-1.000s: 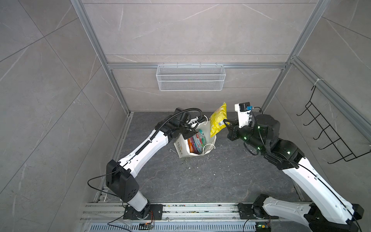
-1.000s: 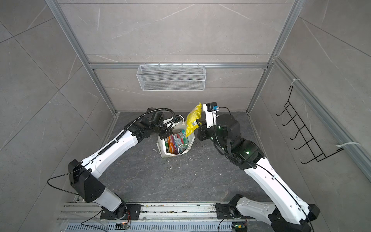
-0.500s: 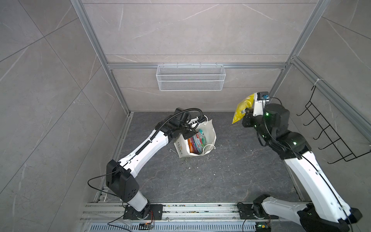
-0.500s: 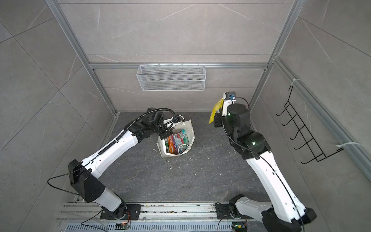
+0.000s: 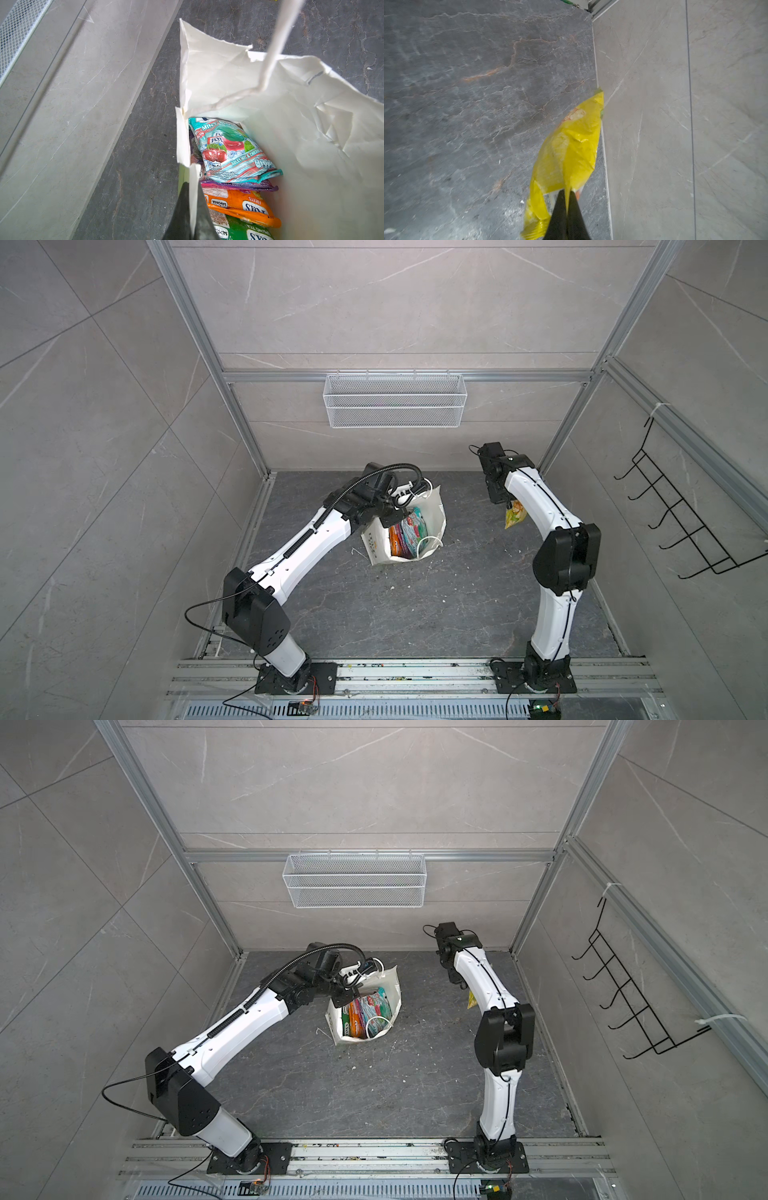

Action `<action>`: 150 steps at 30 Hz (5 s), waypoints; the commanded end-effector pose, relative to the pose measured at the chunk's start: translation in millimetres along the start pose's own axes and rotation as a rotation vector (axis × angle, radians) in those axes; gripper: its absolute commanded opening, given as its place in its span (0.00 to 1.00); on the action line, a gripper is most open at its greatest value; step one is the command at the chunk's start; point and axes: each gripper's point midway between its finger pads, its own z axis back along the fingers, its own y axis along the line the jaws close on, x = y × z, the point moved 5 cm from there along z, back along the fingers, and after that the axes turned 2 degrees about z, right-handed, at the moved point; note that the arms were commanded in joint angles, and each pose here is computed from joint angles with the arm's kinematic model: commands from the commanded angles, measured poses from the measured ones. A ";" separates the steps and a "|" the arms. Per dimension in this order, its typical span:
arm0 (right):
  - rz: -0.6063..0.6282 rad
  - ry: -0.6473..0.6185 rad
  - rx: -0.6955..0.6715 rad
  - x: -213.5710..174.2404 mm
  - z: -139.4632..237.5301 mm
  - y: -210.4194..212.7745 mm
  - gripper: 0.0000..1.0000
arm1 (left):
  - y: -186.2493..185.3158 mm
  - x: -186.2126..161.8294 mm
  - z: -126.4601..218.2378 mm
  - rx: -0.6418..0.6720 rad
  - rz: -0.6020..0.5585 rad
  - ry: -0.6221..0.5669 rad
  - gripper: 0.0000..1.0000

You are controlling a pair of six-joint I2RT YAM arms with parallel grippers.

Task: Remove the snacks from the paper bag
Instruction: 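Lift the yellow chip packet out of the bag with the right gripper, then carry the yellow chip packet away from the bag with the right gripper, then lower the right gripper and release the yellow chip packet onto the table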

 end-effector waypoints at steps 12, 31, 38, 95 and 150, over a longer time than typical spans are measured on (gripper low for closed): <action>0.115 0.255 -0.216 12.2 -99.2 12.8 0.00 | 10.4 41.3 15.3 0.038 -0.084 -0.183 0.00; -0.244 -0.026 0.357 48.1 4.3 -18.5 0.72 | 16.9 41.5 0.7 0.053 -0.075 -0.162 0.00; -0.246 -0.056 0.510 48.9 22.9 -15.6 0.68 | 20.7 39.3 -5.3 0.059 -0.051 -0.178 0.00; -0.748 -0.015 0.573 -106.6 -121.6 -22.7 0.76 | 26.5 34.9 -16.1 0.017 -0.006 -0.223 0.00; -0.864 0.033 0.722 -100.1 -152.8 9.9 0.68 | 18.5 27.6 -22.7 -0.002 0.030 -0.243 0.00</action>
